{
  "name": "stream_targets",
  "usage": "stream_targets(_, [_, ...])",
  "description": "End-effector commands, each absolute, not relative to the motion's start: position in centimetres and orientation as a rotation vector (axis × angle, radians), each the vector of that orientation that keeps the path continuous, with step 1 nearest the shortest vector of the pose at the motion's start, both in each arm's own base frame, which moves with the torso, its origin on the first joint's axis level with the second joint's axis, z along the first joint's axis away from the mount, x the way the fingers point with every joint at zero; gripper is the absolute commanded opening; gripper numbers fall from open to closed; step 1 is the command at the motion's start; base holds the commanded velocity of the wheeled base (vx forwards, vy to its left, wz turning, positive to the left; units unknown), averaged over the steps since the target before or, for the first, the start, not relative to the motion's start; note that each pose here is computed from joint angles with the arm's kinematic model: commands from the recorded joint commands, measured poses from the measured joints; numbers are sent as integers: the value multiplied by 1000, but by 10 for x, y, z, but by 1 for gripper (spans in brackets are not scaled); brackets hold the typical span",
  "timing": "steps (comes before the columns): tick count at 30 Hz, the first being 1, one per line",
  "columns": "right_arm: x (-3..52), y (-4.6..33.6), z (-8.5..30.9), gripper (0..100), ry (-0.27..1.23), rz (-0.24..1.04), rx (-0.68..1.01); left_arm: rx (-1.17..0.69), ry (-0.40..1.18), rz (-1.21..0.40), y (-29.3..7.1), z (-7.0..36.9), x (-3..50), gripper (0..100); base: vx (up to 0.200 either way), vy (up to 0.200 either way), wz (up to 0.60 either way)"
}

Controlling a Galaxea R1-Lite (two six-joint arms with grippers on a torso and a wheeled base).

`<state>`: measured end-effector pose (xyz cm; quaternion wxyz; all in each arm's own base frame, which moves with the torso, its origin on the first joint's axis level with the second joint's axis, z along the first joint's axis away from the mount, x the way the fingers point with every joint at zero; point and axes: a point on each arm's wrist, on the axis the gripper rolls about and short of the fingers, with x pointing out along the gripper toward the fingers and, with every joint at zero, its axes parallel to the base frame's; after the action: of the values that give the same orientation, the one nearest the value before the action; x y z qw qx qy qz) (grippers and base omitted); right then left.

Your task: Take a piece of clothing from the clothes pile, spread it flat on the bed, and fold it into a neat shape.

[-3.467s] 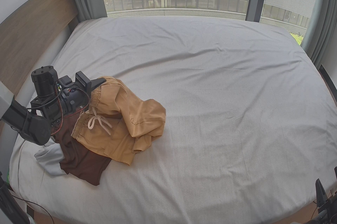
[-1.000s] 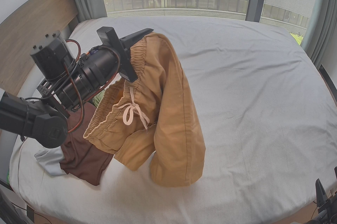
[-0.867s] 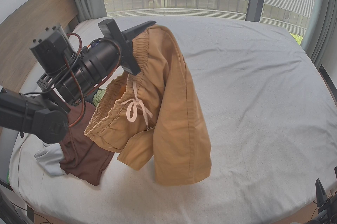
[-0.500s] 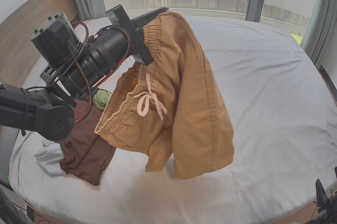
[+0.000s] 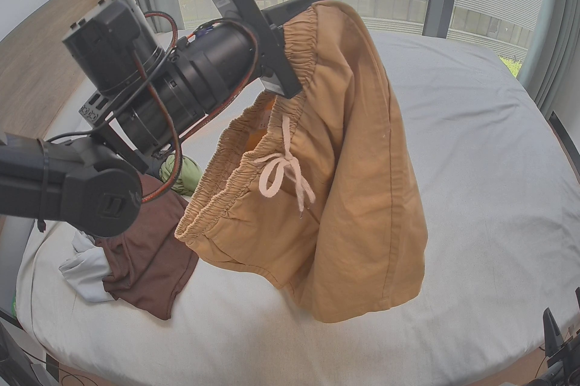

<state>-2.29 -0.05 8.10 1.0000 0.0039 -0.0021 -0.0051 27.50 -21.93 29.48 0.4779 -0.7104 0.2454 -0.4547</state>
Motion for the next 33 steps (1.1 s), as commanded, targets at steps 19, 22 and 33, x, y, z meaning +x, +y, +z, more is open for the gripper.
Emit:
stream_targets(19, [-22,0,76,100,1,-9,8,-1712,624,-990,-237,252,294,0,0,0,0])
stream_targets(22, [-22,0,76,100,1,-9,8,-1687,613,-990,-235,248,290,0,0,0,0])
stream_targets(33, [-22,0,76,100,1,-9,8,-1545,571,-978,-228,228,277,0,0,0,0])
